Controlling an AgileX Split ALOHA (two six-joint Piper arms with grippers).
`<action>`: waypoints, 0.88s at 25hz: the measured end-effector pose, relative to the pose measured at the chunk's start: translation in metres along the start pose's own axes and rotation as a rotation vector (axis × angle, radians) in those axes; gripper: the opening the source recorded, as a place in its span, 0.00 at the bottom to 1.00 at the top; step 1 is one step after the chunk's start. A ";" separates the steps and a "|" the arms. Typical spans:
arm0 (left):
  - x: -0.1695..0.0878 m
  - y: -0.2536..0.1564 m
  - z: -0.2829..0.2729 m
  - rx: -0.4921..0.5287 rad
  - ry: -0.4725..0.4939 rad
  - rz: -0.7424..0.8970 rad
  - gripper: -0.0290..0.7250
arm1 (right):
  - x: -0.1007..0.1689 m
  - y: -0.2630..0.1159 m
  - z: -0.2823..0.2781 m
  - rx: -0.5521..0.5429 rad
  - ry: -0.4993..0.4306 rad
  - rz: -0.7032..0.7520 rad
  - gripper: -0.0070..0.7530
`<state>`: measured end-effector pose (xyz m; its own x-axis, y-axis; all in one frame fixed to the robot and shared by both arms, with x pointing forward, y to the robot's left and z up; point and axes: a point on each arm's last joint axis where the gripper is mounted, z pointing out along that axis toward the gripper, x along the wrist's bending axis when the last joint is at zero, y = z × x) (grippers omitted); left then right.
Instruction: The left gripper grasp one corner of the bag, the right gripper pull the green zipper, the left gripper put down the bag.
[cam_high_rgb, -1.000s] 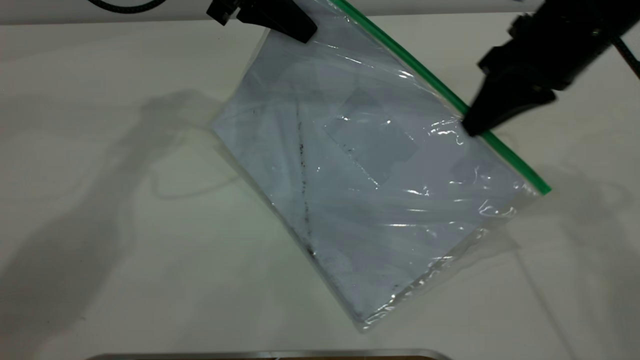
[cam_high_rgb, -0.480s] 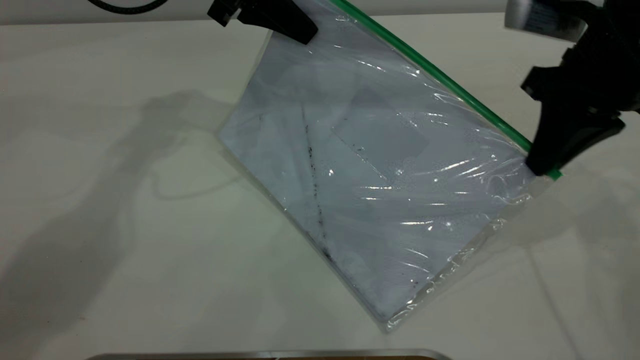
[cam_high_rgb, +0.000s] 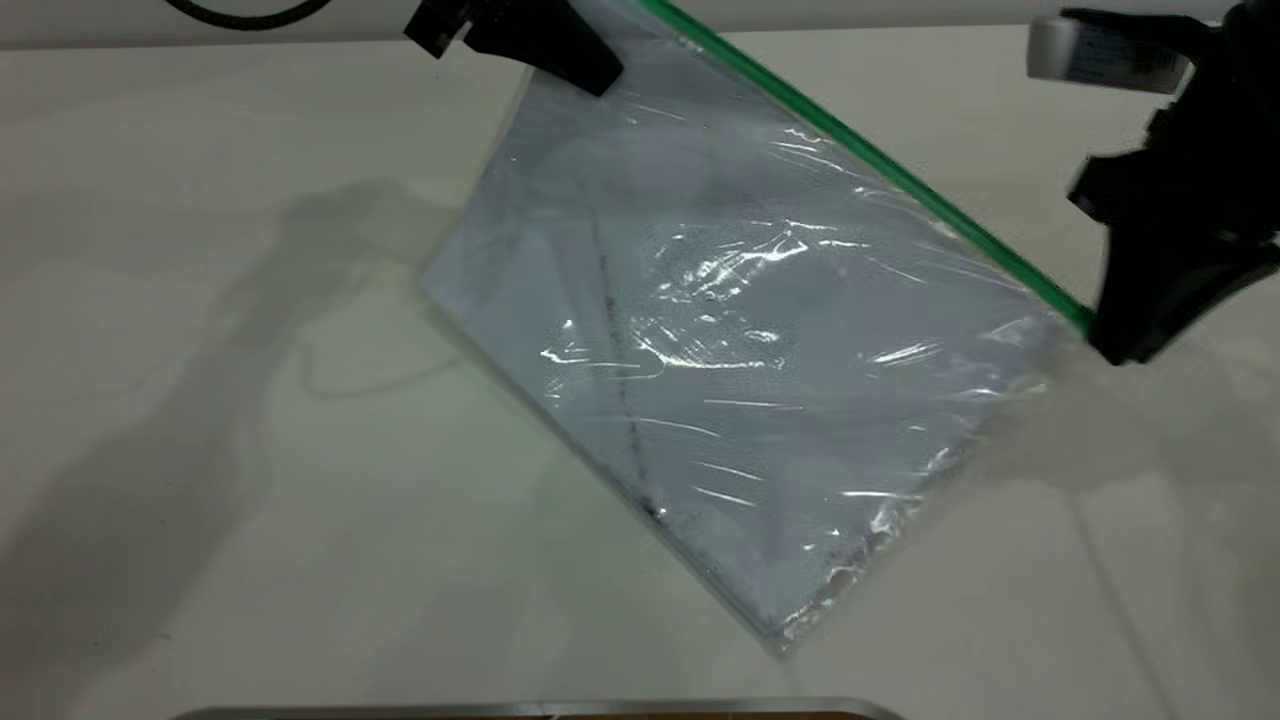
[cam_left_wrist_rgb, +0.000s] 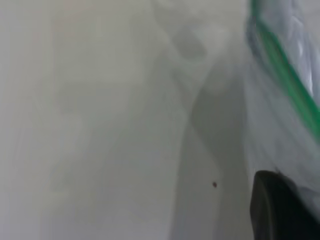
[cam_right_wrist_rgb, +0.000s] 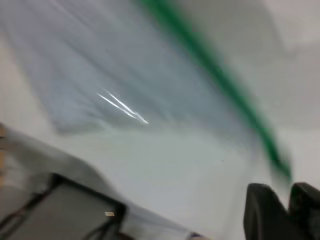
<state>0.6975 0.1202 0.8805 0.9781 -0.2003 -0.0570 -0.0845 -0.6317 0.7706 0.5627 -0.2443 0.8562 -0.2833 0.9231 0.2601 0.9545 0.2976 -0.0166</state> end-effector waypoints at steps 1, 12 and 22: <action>0.000 -0.001 0.000 0.009 -0.001 -0.006 0.13 | -0.002 0.001 0.000 -0.011 -0.013 -0.004 0.30; 0.017 -0.015 -0.004 0.141 0.216 -0.291 0.73 | -0.010 0.014 -0.001 -0.161 -0.096 -0.001 0.74; 0.010 0.048 -0.088 0.309 0.521 -0.595 0.90 | -0.004 0.069 -0.051 -0.319 -0.099 -0.058 0.74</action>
<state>0.7199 0.1538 0.9731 0.8325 0.5526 -0.0396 0.4975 -0.7142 0.4924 0.6342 -0.2397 0.9030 -0.3308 0.9306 0.1566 0.9130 0.2737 0.3025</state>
